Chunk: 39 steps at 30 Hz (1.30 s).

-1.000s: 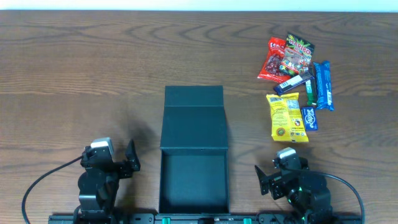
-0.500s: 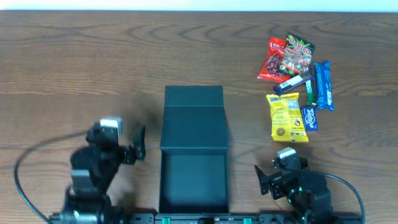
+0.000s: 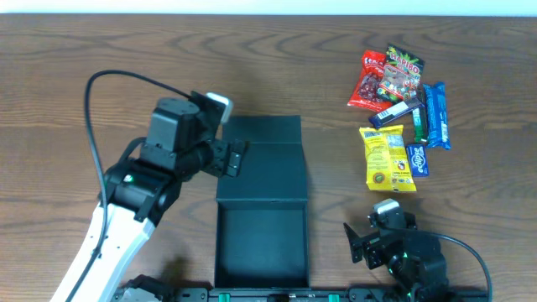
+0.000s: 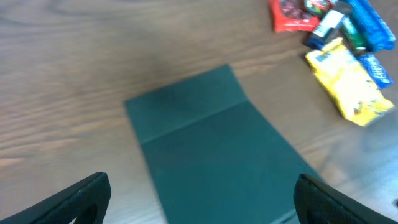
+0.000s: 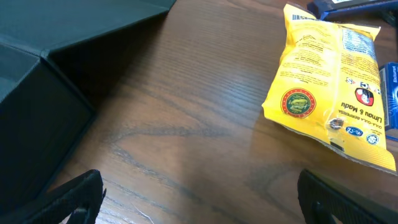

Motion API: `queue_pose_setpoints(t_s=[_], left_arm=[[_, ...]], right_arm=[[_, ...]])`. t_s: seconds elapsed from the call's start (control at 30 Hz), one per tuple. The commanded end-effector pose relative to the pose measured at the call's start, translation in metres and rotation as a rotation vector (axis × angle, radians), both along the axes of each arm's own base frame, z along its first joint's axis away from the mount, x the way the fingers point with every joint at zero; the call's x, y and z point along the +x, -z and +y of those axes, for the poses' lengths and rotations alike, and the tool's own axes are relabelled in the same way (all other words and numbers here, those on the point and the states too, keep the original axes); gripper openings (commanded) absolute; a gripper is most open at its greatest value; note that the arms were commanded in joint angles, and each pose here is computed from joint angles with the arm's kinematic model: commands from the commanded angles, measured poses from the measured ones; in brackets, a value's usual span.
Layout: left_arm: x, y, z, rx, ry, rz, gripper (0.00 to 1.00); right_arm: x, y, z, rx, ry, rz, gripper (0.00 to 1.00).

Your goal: Pack container

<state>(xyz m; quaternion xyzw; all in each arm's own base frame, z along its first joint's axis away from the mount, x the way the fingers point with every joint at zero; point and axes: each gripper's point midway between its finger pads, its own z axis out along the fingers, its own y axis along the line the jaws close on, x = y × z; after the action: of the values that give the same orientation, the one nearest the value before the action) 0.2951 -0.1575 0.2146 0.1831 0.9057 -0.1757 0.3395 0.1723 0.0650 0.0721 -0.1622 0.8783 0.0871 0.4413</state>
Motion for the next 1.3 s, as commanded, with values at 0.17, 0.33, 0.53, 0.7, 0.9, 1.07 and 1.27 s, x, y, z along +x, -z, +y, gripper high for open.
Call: queue_pose_setpoints(t_s=[0.17,0.33,0.53,0.7,0.9,1.07,1.27], left_arm=[[-0.019,0.023,-0.024,-0.118,0.032,0.229,0.95],[-0.037,0.037,0.008,-0.078,-0.242,0.373,0.95],[-0.084,0.050,0.039,0.106,-0.347,0.464,0.96],[-0.107,0.073,0.042,0.292,-0.453,0.434,0.95],[-0.140,0.114,0.047,0.316,-0.540,0.565,0.95],[-0.141,0.132,0.033,0.254,-0.508,0.588,0.95],[-0.147,0.167,0.027,0.210,-0.484,0.619,0.96]], right_arm=[[0.000,0.002,-0.001,-0.005,-0.003,-0.001,0.99],[0.000,0.002,-0.001,-0.005,-0.003,-0.001,0.99],[0.000,0.002,-0.001,-0.005,-0.003,-0.001,0.99],[0.000,0.002,-0.001,-0.005,-0.003,-0.001,0.99],[0.000,0.002,-0.001,-0.005,-0.003,-0.002,0.99],[0.000,0.002,-0.001,-0.005,-0.003,-0.001,0.99],[0.000,0.002,-0.001,-0.005,-0.003,-0.001,0.99]])
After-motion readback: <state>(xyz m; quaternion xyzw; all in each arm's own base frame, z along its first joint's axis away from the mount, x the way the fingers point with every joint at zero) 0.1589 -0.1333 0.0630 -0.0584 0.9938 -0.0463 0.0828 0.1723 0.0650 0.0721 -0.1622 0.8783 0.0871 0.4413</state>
